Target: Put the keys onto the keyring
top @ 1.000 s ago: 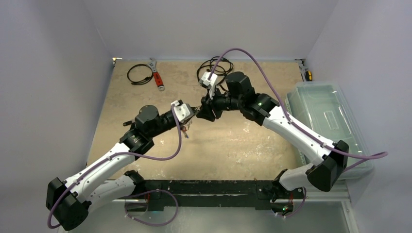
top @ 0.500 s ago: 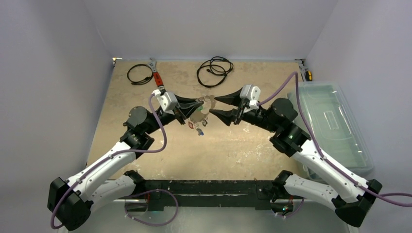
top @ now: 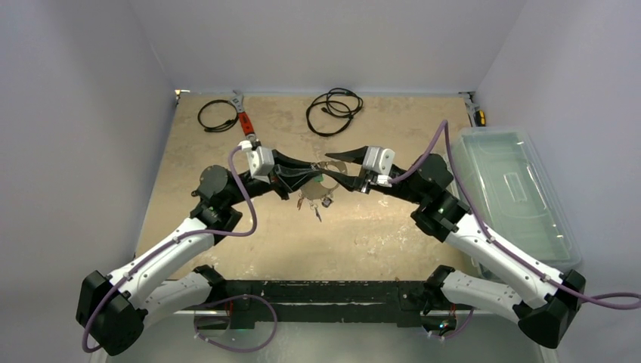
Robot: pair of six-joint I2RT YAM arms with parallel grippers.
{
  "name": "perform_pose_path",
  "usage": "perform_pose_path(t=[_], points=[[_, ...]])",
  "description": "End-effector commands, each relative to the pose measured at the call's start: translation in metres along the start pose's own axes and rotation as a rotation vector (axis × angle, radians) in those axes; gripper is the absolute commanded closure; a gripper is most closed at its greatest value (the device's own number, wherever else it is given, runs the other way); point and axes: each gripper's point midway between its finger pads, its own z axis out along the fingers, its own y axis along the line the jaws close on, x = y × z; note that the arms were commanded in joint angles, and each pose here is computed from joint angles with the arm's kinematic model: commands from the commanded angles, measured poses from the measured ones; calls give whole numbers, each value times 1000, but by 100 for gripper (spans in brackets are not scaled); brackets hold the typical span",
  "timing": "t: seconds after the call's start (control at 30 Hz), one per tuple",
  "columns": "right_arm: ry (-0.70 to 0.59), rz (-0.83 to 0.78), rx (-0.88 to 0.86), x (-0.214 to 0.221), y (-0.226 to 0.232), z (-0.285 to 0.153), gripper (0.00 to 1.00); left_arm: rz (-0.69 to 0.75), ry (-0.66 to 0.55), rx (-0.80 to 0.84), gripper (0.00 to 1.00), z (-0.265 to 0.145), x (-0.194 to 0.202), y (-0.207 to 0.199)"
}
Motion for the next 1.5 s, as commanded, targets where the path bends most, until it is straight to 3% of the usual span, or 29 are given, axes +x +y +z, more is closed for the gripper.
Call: perform_pose_path(t=[0.0,0.37,1.0,1.47], points=[[-75,-63,-37,-26,-2,6,60,28,-56,44,100,2,-17,-7],[-59,-50,-117,-23,10,9,57,21,-44,40,100,2,-14,-6],[19,-50,-84,-10,0,13,77,34,-30,74,100,2,-11,-11],[59,4,-54,17,2,15,79,26,-76,59,100,0,-21,-11]])
